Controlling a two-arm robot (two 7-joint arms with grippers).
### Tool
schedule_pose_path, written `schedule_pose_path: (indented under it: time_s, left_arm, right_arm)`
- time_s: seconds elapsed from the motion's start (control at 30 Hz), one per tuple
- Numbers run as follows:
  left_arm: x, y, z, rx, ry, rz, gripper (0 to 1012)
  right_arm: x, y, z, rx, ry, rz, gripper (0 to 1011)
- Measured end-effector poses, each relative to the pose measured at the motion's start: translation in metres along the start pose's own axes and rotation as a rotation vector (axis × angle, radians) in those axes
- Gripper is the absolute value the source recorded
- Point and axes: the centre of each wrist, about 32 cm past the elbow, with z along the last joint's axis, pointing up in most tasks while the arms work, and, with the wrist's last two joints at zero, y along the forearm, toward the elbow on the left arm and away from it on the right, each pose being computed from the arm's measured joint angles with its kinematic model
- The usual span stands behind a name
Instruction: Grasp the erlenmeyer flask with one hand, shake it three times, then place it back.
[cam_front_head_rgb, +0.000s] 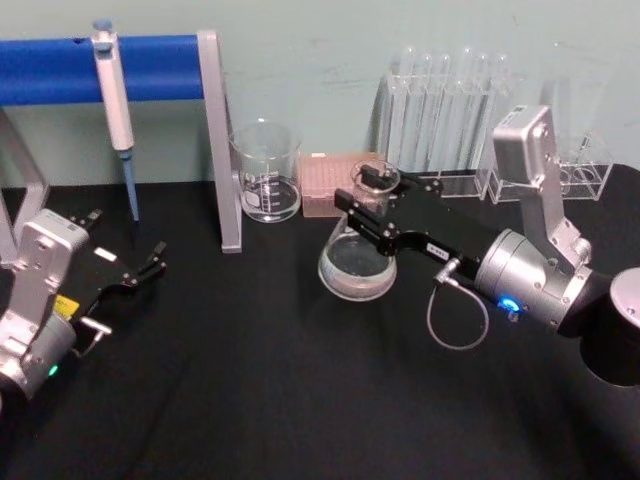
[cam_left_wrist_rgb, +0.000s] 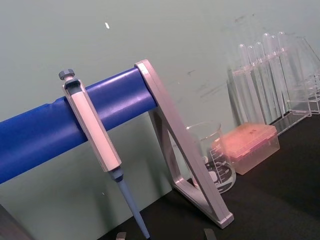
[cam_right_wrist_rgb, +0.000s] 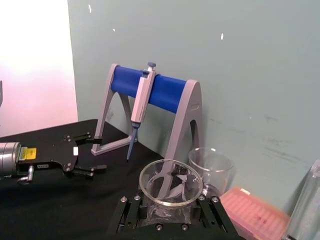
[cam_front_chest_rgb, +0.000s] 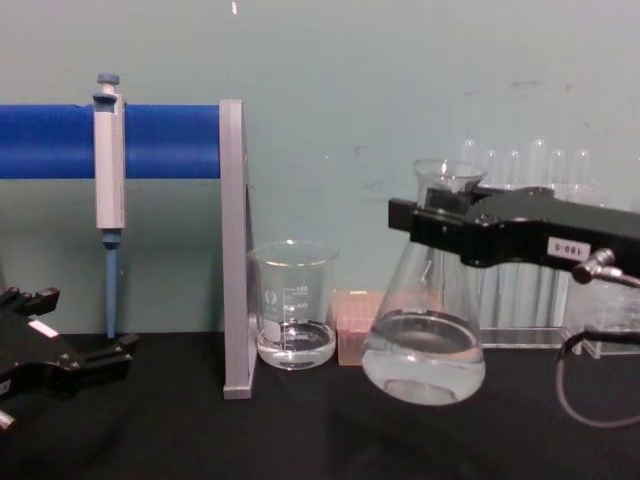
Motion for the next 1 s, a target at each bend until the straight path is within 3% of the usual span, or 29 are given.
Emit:
schedule_pose_path:
  time_s: [1.0]
  left_arm:
    - [0.0000, 0.0000, 0.0000, 0.000, 0.000, 0.000, 1001]
  right_arm:
    - [0.0025, -0.0010, 0.0014, -0.008, 0.015, -0.002, 449]
